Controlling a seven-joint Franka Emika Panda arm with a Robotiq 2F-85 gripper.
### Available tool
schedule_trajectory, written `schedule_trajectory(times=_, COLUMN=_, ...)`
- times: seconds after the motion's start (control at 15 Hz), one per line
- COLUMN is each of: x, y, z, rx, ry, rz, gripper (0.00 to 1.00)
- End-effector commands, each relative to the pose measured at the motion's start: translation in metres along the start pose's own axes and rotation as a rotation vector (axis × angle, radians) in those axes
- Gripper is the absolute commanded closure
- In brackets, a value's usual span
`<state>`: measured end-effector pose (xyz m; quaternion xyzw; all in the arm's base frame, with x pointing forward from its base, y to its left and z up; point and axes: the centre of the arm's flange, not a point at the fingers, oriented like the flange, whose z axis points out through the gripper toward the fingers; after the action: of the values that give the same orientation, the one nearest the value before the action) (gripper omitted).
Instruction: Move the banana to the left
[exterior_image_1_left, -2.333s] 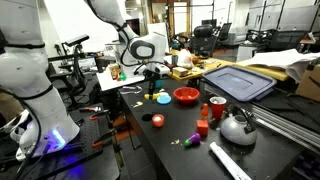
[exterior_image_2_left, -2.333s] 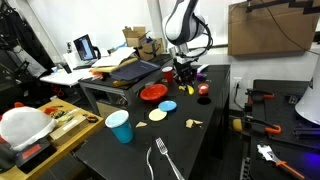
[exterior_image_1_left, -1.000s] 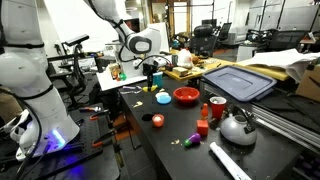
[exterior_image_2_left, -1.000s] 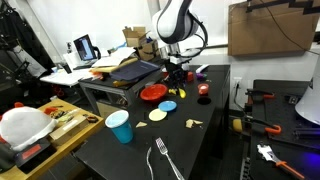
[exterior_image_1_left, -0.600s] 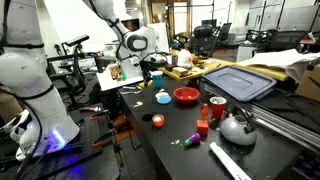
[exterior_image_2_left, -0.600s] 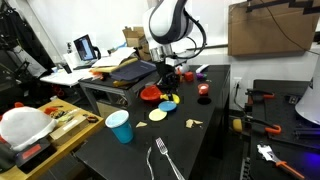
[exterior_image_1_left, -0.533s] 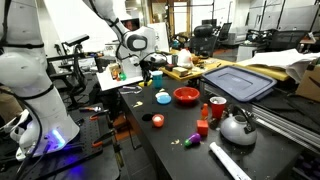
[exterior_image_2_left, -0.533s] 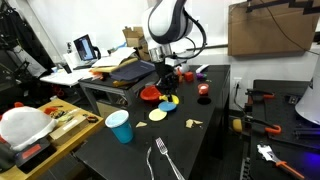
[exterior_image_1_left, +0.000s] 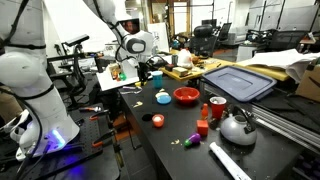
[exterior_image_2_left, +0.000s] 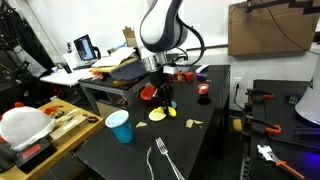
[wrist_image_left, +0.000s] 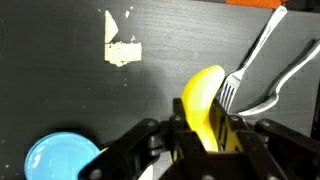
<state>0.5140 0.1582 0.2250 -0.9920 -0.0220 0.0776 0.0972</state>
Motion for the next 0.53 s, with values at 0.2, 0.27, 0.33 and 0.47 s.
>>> schedule_trajectory(times=0.2, x=0.021, y=-0.031, z=0.029, rx=0.047, ry=-0.041, rz=-0.087, gripper=0.93)
schedule_trajectory(times=0.27, x=0.023, y=-0.038, z=0.031, rx=0.057, ry=-0.042, rz=-0.098, gripper=0.93)
schedule_trajectory(times=0.33, x=0.025, y=-0.047, z=0.033, rx=0.065, ry=-0.044, rz=-0.109, gripper=0.93)
schedule_trajectory(times=0.47, x=0.03, y=-0.067, z=0.035, rx=0.085, ry=-0.044, rz=-0.121, gripper=0.93)
